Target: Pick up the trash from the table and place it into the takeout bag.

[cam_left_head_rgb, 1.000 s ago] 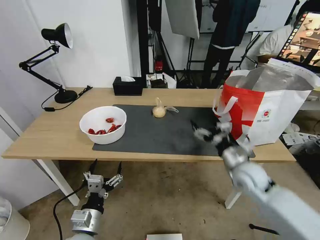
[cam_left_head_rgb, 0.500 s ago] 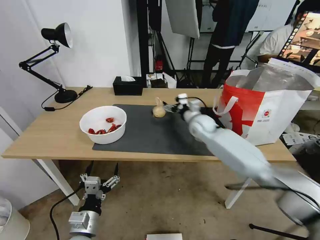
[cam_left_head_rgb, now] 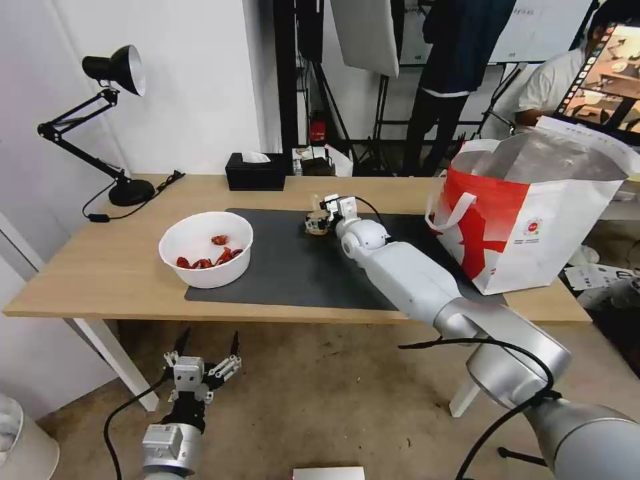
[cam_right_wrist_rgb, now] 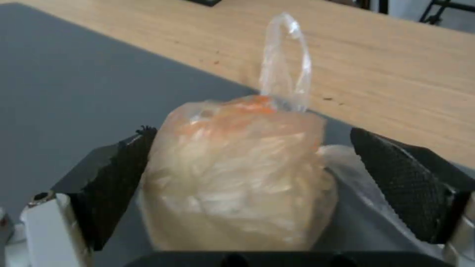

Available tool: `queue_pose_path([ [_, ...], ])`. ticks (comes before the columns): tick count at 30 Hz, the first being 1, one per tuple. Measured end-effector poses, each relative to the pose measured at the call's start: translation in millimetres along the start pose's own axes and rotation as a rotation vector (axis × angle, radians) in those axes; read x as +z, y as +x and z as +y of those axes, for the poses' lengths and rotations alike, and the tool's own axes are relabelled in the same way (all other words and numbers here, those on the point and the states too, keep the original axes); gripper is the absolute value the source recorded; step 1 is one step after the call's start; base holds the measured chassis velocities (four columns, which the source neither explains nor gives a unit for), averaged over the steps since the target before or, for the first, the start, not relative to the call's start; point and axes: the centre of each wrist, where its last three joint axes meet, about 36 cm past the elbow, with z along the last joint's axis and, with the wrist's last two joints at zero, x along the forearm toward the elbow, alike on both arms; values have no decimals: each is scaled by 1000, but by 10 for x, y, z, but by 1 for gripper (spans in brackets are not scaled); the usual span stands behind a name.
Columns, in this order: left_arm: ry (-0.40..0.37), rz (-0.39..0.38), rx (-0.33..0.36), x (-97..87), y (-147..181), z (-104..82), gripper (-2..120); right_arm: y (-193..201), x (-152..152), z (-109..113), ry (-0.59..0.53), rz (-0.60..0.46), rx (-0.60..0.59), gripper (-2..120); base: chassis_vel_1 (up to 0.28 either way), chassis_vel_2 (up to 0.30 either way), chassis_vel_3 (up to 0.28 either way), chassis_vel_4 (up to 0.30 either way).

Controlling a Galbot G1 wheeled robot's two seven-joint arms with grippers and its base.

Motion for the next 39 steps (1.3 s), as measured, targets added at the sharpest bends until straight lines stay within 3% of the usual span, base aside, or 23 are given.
queue_pose_path([
  [5, 0, -3, -1, -12, 8, 6, 100, -8, -15, 59, 5, 10, -17, 94, 0, 0, 0, 0],
  [11, 38, -23, -13, -121, 27, -24, 100, 12, -80, 218, 26, 82, 14, 70, 0, 0, 0, 0],
  [14, 39, -25, -12, -128, 27, -26, 100, 17, -87, 227, 27, 88, 17, 67, 0, 0, 0, 0],
  [17, 40, -26, -12, -132, 23, -23, 100, 50, -109, 212, 32, 109, 40, 45, 0, 0, 0, 0],
  [21, 40, -21, -12, -114, 26, -25, 100, 99, -125, 177, 25, 110, 45, 37, 0, 0, 0, 0],
  [23, 40, -20, -10, -109, 26, -31, 100, 148, -124, 159, 19, 103, 45, 26, 0, 0, 0, 0],
  [26, 37, -20, -10, -107, 24, -30, 100, 204, -122, 154, 15, 87, 46, 19, 0, 0, 0, 0],
  [29, 31, -21, -8, -109, 25, -21, 100, 434, -170, 122, 17, 37, 43, 11, 0, 0, 0, 0],
  [34, 30, -23, -10, -129, 48, -29, 100, 766, -211, 83, 44, -27, 65, 9, 0, 0, 0, 0],
  [37, 28, -28, -11, -158, 72, -54, 100, 1175, -205, 64, 131, -166, 94, 9, 0, 0, 0, 0],
  [38, 28, -28, -11, -158, 72, -54, 100, 1175, -205, 64, 131, -166, 94, 9, 0, 0, 0, 0],
  [39, 30, -31, -10, -175, 86, -75, 100, 1432, -200, -38, 180, -272, 139, 9, 0, 0, 0, 0],
])
